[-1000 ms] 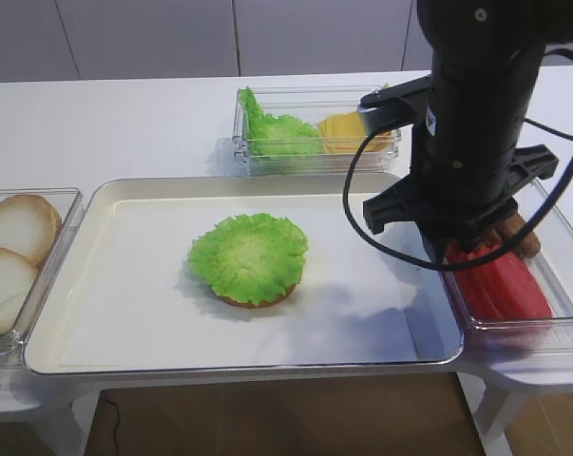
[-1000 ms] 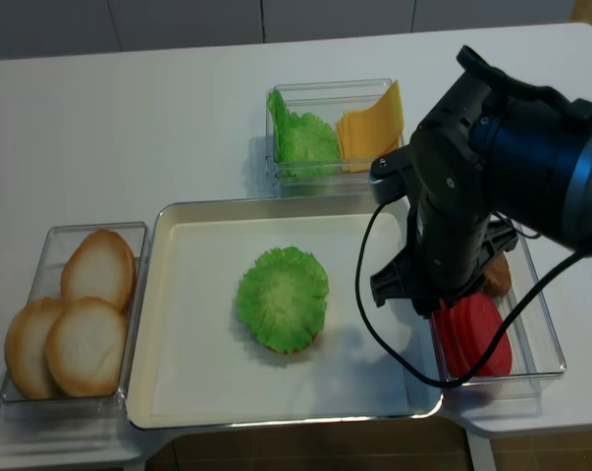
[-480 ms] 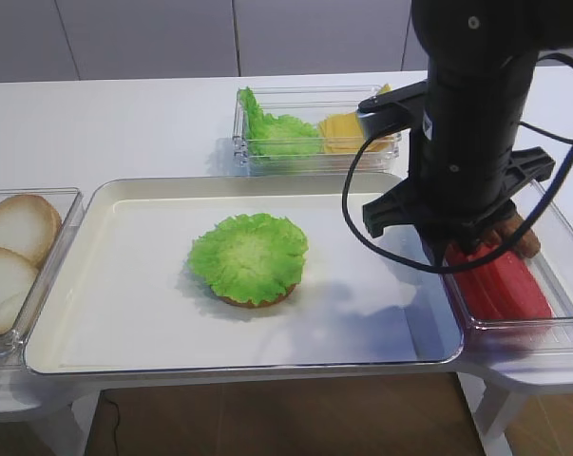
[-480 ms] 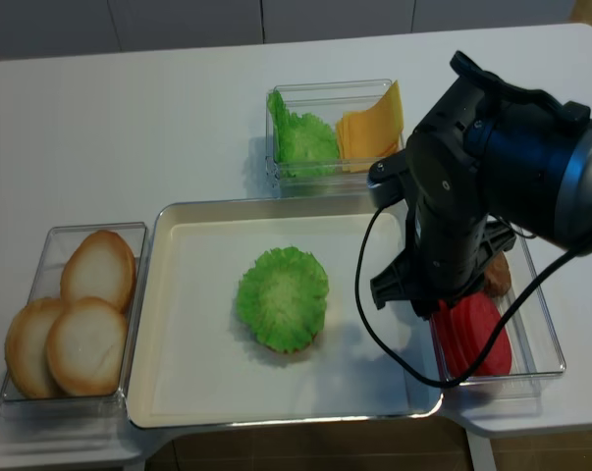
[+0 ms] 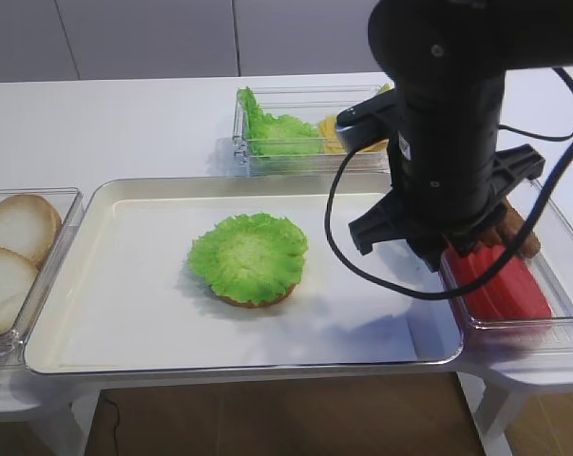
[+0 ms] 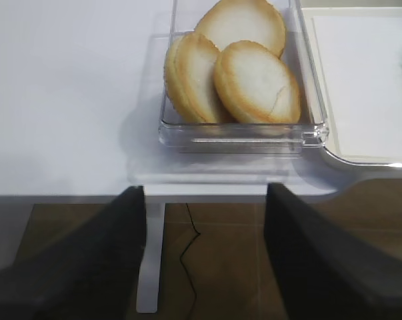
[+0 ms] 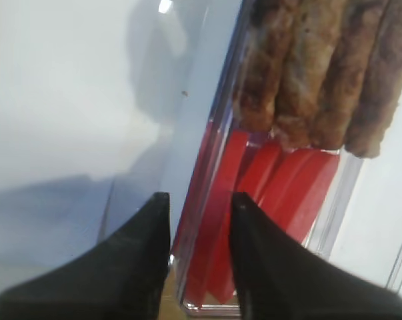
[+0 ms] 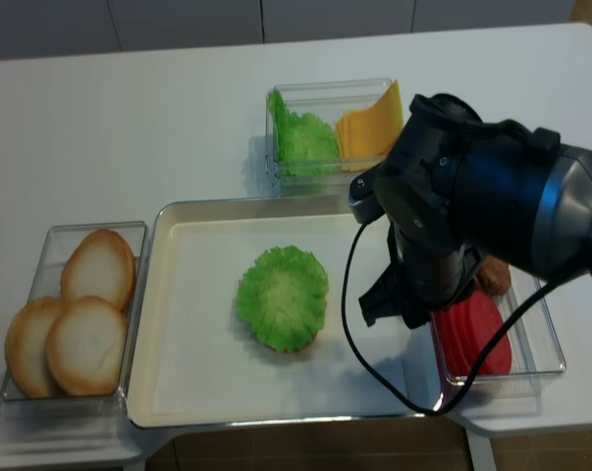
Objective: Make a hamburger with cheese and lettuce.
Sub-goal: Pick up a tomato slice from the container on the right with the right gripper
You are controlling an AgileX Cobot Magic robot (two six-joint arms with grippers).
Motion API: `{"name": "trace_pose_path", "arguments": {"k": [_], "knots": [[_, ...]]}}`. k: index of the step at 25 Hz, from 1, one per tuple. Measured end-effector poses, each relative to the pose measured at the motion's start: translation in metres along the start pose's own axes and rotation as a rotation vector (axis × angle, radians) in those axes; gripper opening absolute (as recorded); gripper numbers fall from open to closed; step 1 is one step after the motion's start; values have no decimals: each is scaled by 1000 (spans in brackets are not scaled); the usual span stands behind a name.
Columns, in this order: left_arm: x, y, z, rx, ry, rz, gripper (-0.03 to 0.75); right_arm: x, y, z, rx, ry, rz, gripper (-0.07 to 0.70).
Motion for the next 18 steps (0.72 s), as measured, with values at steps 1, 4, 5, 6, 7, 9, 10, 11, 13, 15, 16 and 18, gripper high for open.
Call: {"name": "trace_pose_path", "arguments": {"k": [1,4,5,6,7,9,10,11,13,15,16,18], "knots": [[0,0,0,0,0,0,418,-1,1,0,3,5,-5,249],[0,0,0,0,0,0,418,-4,0,0,0,21,-18,249],[0,0,0,0,0,0,418,-4,0,0,-1,25,-21,249],[0,0,0,0,0,0,418,-5,-1,0,-2,27,-23,249],[0,0,0,0,0,0,418,-5,-1,0,-3,29,-23,249],[0,0,0,0,0,0,418,-5,-1,0,-3,29,-25,248],[0,0,0,0,0,0,418,-5,-1,0,-5,30,-26,244],[0,0,0,0,0,0,418,-5,-1,0,-5,31,-25,239],[0,0,0,0,0,0,418,-5,-1,-3,1,36,-23,230],[0,0,0,0,0,0,418,-4,-1,-6,8,41,-20,228],[0,0,0,0,0,0,418,-4,-1,-7,11,45,-18,228],[0,0,0,0,0,0,418,-4,-2,-7,8,46,-17,228]]}}
Point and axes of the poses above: a point on each arm's last joint axis where the gripper is mounted, z pointing back along that axis away from the gripper, x along the wrist's bending axis when the last joint is at zero, y = z × x, the point moved 9 cm from there along -z, pointing out along that axis toward the gripper, and after that the axes turned 6 degrees about -z, right-handed, at the moved point
